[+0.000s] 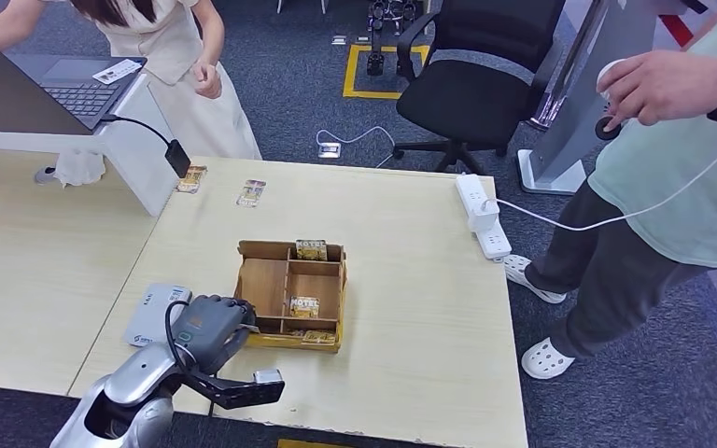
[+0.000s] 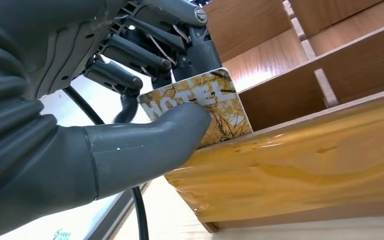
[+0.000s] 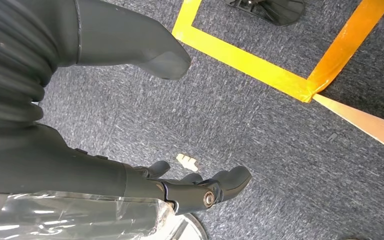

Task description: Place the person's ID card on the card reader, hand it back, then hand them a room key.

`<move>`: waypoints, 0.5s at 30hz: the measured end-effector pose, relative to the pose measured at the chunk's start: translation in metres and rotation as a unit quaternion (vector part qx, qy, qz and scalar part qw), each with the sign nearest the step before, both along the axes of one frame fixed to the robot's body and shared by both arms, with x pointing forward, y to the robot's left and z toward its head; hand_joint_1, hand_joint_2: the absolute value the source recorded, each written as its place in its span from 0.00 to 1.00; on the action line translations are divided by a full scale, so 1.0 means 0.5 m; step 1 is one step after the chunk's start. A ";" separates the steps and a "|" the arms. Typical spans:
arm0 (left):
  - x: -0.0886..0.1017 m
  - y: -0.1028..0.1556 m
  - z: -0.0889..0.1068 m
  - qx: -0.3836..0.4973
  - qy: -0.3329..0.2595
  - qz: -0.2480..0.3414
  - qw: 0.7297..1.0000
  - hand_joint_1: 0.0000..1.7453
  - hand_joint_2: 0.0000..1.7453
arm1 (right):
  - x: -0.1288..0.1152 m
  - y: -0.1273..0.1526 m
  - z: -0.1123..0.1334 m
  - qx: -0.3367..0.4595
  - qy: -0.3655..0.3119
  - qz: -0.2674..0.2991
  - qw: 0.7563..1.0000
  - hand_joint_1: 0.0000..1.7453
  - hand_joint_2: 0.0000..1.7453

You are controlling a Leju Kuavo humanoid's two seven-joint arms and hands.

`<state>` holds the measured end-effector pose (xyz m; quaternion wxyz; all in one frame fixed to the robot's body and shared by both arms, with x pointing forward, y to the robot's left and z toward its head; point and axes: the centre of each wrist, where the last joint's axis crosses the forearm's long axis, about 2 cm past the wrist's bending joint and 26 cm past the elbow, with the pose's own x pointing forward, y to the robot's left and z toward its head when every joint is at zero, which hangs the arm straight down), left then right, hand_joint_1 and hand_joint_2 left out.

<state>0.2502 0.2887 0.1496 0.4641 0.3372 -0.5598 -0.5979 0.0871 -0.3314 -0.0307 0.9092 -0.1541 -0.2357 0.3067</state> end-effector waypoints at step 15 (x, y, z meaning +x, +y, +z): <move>-0.003 0.001 -0.003 -0.001 0.002 0.001 1.000 0.85 1.00 | 0.000 0.000 0.000 0.003 -0.002 -0.003 1.000 0.00 1.00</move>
